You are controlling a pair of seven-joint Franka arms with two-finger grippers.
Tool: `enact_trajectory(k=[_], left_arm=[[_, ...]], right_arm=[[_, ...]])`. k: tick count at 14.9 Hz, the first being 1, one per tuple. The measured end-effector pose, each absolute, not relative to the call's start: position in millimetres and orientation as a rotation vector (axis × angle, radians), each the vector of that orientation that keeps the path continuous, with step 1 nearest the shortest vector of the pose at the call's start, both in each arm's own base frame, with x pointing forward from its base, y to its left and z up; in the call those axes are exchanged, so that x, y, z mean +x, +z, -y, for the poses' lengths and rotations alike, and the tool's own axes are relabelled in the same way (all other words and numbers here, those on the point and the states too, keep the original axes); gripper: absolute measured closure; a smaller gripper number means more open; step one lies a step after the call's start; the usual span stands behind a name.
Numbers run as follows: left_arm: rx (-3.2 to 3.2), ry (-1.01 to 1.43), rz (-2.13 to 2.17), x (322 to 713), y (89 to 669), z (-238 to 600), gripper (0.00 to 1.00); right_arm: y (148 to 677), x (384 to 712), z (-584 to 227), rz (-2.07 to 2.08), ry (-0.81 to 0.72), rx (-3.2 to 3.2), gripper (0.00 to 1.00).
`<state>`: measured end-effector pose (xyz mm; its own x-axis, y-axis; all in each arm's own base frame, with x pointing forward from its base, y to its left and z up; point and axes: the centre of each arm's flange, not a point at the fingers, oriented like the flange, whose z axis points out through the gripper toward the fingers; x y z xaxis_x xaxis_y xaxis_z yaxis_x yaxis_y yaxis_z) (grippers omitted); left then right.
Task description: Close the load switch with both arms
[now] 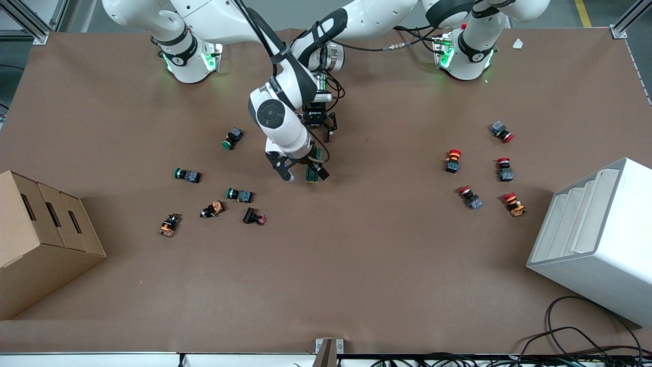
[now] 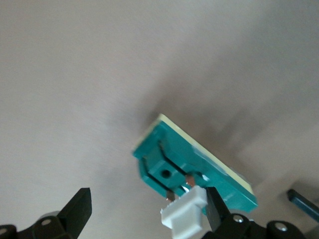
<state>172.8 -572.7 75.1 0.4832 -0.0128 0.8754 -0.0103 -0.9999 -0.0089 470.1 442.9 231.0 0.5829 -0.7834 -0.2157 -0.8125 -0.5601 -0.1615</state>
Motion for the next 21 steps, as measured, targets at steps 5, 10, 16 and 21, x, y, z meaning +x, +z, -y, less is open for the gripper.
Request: enact_trajectory(k=[5,10,16,21], left_arm=[[-2.703,-1.596,-0.021,172.8,75.0,572.7,0.04],[-2.703,-1.596,-0.021,172.8,75.0,572.8,0.04],[-2.703,-1.596,-0.021,172.9,75.1,572.8,0.04],[-2.701,-1.591,-0.028,174.0,75.5,573.7,0.04]], right_arm=[[245.3,499.0,-436.3,-1.351,0.193,-2.548,0.00],[235.0,504.5,-440.2,-1.353,0.192,-2.552,0.00],[223.1,514.0,-447.5,-1.352,0.188,-2.552,0.00],[216.8,520.1,-452.8,-1.348,0.186,-2.551,0.00]])
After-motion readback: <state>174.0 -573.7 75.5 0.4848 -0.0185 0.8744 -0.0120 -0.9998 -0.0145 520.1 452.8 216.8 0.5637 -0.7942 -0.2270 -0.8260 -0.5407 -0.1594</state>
